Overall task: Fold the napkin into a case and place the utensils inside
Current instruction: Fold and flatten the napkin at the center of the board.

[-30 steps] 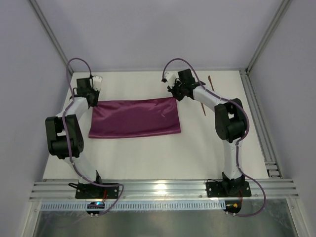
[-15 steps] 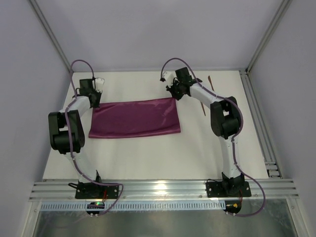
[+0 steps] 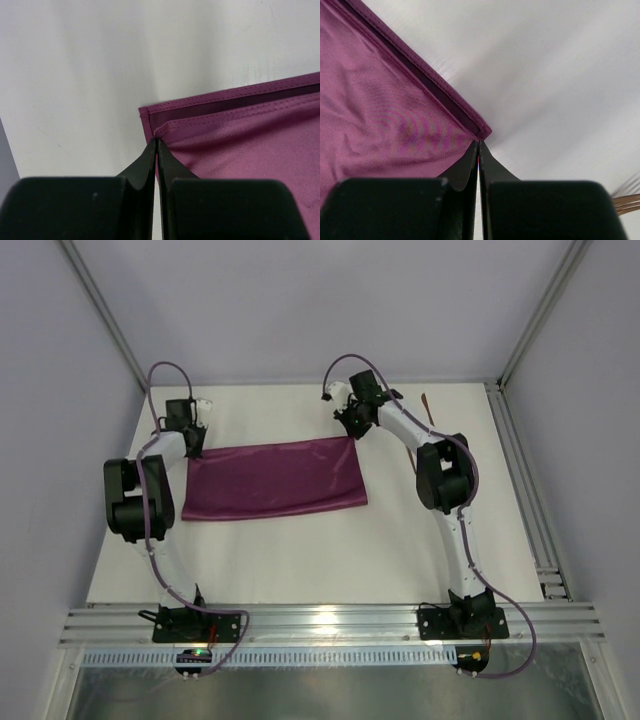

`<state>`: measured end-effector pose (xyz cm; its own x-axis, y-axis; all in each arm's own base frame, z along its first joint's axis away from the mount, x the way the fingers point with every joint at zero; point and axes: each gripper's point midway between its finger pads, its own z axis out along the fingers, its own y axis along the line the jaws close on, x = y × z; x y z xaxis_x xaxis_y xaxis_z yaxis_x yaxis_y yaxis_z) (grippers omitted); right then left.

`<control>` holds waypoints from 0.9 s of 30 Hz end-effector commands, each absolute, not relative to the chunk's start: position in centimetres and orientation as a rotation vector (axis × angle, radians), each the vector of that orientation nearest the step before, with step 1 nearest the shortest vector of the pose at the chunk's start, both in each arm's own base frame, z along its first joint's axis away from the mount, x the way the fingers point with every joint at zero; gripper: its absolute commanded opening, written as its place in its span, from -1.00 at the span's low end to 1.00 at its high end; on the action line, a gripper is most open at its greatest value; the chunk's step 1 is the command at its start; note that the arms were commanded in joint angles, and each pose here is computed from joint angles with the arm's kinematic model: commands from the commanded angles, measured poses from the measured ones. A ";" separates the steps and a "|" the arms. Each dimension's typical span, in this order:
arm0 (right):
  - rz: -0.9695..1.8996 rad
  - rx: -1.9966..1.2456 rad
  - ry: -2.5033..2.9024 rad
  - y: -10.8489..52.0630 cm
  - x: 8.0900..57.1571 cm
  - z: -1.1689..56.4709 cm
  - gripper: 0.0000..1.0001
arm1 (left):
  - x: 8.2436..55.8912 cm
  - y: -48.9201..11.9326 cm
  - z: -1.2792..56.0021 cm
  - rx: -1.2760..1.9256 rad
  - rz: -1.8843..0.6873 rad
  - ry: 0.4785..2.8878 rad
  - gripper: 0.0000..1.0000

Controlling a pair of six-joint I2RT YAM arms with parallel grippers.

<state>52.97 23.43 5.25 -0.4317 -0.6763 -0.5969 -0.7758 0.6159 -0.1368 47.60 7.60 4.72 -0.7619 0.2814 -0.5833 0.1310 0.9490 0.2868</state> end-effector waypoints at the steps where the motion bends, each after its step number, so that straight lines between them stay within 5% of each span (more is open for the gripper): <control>1: 0.209 -1.102 2.289 23.0 52.5 5.5 -0.92 | 48.7 8.5 6.0 0.228 0.367 2.409 -0.98; 27: 0.186 -0.938 2.245 23.5 54.7 7.6 -0.92 | 48.3 8.6 5.8 0.233 0.373 2.412 -1.00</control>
